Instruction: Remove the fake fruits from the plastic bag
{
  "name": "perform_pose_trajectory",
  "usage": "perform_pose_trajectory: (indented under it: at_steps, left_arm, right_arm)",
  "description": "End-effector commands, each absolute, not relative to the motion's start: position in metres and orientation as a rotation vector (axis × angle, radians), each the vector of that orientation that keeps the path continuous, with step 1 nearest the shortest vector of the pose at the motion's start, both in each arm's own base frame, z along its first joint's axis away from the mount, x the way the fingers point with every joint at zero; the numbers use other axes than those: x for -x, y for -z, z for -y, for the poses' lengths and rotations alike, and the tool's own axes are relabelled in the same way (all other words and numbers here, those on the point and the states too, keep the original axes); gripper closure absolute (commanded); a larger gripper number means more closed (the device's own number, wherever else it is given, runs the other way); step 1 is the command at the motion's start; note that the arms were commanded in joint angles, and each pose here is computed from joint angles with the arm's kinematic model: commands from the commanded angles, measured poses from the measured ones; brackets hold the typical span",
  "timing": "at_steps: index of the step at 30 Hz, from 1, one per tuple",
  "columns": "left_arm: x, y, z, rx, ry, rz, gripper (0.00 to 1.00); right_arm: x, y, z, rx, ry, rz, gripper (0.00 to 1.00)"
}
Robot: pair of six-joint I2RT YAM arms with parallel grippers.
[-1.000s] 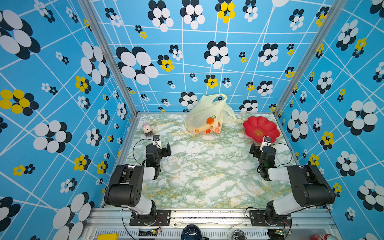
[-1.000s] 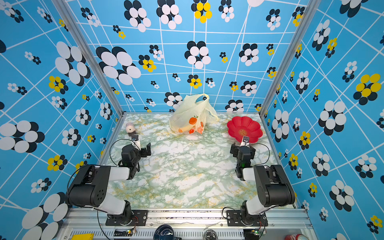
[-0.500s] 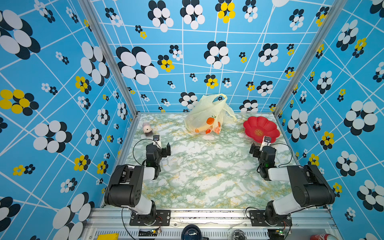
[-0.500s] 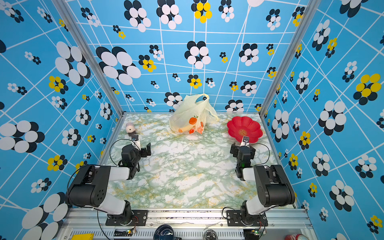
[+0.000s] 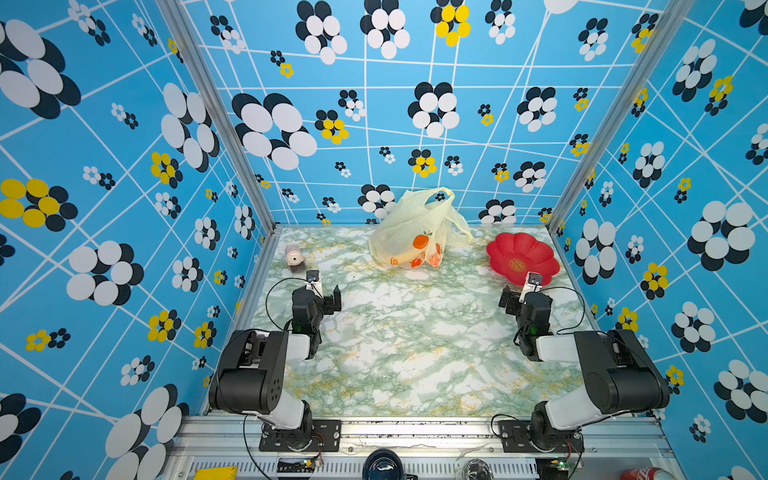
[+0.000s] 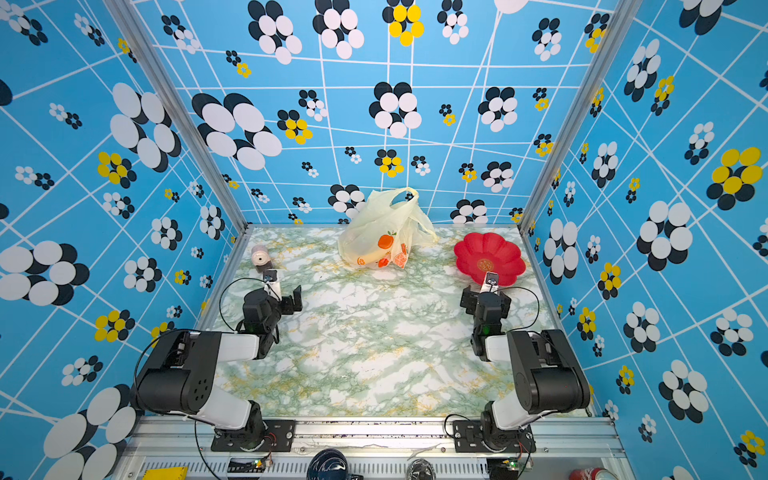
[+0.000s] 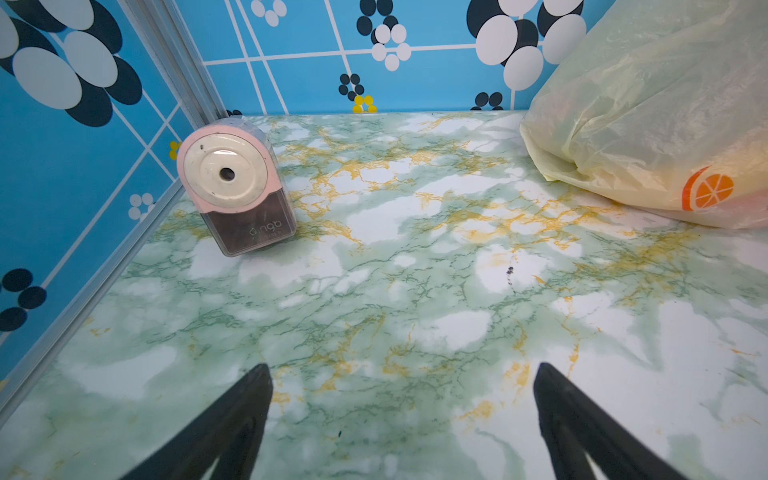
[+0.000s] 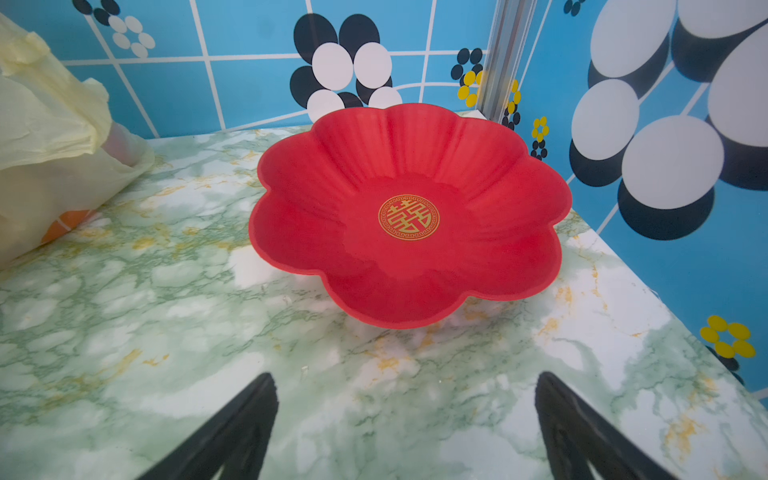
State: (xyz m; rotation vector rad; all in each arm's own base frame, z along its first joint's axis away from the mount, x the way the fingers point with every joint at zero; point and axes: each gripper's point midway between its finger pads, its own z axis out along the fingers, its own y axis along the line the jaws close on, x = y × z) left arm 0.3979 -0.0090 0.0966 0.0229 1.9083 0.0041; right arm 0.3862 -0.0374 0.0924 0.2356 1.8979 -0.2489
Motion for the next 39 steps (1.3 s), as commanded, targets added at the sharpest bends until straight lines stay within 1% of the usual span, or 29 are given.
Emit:
perform_pose_trajectory:
  at_steps: [1, 14, 18, 22, 24, 26, 28, 30, 32, 36, 39]
  left_arm:
    - [-0.399, -0.096, 0.007, -0.015, 0.007, -1.907, 0.01]
    - [-0.392, -0.108, 0.005, 0.003, 0.006, -1.883, 0.01]
    - [-0.387, -0.130, 0.006, 0.015, 0.018, -1.925, 0.01]
    - [-0.375, -0.177, 0.014, 0.060, 0.093, -1.864, 0.01]
    - [-0.367, -0.208, 0.017, 0.121, 0.164, -1.818, 0.01]
    - [-0.358, -0.235, 0.014, 0.221, 0.228, -1.784, 0.01]
    - [-0.345, -0.254, 0.004, 0.380, 0.273, -1.773, 0.01]
    - [-0.328, -0.259, -0.010, 0.561, 0.290, -1.805, 0.01]
    - [-0.307, -0.247, -0.021, 0.729, 0.285, -1.861, 0.01]
    - [-0.299, -0.252, -0.004, 0.621, 0.427, -1.864, 0.01]
    - [-0.303, -0.257, 0.015, 0.524, 0.486, -1.893, 0.01]
  right_arm:
    - [-0.390, -0.098, 0.033, -0.209, 0.243, -1.875, 0.01]
    - [-0.390, -0.108, 0.030, -0.184, 0.229, -1.881, 0.01]
    - [-0.380, -0.129, 0.022, -0.140, 0.205, -1.851, 0.01]
    - [-0.368, -0.168, 0.010, -0.104, 0.174, -1.814, 0.01]
    - [-0.359, -0.198, 0.008, -0.174, 0.096, -1.760, 0.01]
    - [-0.347, -0.229, 0.012, -0.310, -0.004, -1.699, 0.01]
    - [-0.332, -0.255, 0.015, -0.431, -0.094, -1.679, 0.01]
    - [-0.316, -0.272, 0.015, -0.473, -0.136, -1.701, 0.01]
    - [-0.300, -0.277, 0.017, -0.511, -0.151, -1.729, 0.01]
    - [-0.272, -0.279, 0.016, -0.524, -0.211, -1.696, 0.01]
    - [-0.260, -0.272, 0.012, -0.526, -0.258, -1.713, 0.01]
